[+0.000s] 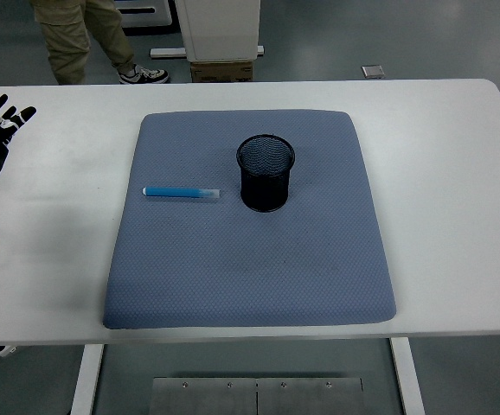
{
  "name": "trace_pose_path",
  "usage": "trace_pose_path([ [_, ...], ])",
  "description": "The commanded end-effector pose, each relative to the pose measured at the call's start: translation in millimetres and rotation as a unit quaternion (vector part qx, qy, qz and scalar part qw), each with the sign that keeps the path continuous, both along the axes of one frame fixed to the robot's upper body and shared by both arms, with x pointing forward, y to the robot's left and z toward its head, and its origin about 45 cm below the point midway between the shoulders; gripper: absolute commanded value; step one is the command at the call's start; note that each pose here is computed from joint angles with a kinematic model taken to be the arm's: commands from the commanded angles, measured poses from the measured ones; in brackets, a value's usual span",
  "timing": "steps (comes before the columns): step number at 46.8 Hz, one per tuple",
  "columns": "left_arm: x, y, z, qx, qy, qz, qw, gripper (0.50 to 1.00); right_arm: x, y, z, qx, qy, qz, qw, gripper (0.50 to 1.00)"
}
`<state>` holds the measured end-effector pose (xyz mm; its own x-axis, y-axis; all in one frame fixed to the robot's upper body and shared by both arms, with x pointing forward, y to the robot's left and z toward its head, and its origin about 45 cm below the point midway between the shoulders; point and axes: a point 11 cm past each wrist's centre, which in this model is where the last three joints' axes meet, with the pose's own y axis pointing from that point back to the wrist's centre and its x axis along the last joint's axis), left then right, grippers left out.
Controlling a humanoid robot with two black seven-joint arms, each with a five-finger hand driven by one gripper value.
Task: Left hand places marker in pen holder
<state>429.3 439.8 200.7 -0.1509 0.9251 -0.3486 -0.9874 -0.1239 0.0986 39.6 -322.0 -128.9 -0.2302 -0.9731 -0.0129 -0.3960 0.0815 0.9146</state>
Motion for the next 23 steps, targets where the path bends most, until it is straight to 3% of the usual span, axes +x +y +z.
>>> trace_pose_path([
  [1,1.0,-0.7,0.9,0.000,-0.001,0.000,1.000,1.000,0.9,0.0,0.1,0.000,-0.001,0.000,1.000,1.000],
  [23,0.9,0.2,1.8,-0.001,-0.003,-0.002,1.000,1.000,0.0,0.0,0.0,0.000,0.000,0.000,1.000,1.000],
])
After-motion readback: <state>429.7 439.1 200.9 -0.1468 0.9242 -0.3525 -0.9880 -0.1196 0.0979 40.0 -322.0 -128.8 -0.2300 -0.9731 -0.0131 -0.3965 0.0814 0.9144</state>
